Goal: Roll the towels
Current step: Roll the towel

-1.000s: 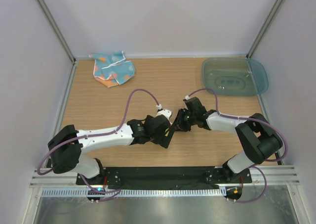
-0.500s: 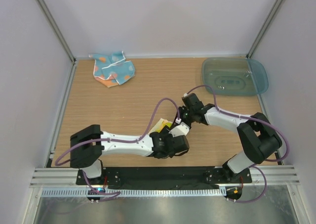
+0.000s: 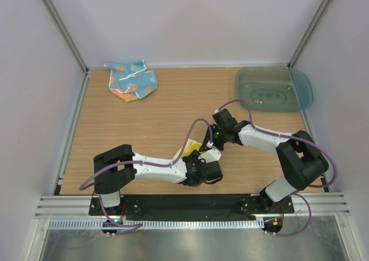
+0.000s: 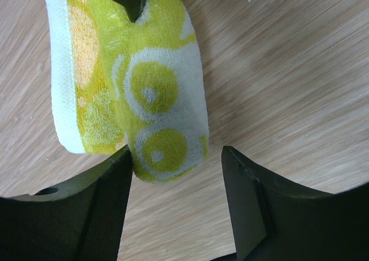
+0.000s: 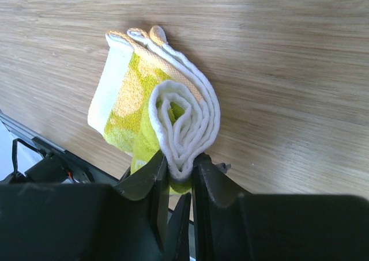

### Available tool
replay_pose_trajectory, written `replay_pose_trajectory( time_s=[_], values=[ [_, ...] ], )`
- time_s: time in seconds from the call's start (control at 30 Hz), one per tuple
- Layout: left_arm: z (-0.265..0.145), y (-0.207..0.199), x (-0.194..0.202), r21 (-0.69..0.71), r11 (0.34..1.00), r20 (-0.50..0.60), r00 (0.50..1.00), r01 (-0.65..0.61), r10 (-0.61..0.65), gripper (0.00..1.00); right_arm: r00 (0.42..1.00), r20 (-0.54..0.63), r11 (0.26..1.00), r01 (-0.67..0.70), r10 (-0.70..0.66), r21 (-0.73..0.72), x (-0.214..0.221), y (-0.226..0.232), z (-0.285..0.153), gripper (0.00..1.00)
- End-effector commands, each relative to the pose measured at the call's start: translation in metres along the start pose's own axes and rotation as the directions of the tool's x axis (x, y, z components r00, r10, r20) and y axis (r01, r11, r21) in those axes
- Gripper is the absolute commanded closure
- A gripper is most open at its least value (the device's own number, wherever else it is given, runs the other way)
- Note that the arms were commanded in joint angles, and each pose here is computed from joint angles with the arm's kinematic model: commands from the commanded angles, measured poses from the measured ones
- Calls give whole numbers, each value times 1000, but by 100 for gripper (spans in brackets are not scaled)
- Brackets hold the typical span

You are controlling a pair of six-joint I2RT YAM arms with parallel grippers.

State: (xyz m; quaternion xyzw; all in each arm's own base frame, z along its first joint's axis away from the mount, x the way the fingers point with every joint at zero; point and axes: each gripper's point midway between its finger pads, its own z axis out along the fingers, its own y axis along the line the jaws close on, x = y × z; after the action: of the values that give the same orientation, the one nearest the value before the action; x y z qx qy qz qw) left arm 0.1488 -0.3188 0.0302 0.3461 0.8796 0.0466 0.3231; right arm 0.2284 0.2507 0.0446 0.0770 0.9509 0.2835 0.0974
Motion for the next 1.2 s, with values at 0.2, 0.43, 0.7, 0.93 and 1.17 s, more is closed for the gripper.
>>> replay_pose_trajectory(
  time_s=[0.2, 0.43, 0.7, 0.93, 1.17],
  values=[
    [-20, 15, -42, -78, 995, 114, 992, 70, -60, 44, 1000, -7, 1000, 9, -9, -23, -5, 12, 1, 79],
    [-28, 16, -45, -87, 995, 102, 994, 51, -42, 49, 1000, -22, 1000, -3, 2, -23, -5, 13, 5, 80],
    [-19, 2, -34, -40, 997, 63, 996, 70, -68, 53, 1000, -28, 1000, -4, 4, -22, -4, 13, 5, 80],
    [-9, -6, -19, -17, 997, 30, 996, 80, -80, 55, 999, -35, 1000, -8, 7, -22, -3, 13, 6, 81],
    [1, -5, -8, -34, 996, 2, 997, 83, -83, 47, 999, -40, 1000, -10, 9, -22, -2, 13, 6, 81]
  ],
)
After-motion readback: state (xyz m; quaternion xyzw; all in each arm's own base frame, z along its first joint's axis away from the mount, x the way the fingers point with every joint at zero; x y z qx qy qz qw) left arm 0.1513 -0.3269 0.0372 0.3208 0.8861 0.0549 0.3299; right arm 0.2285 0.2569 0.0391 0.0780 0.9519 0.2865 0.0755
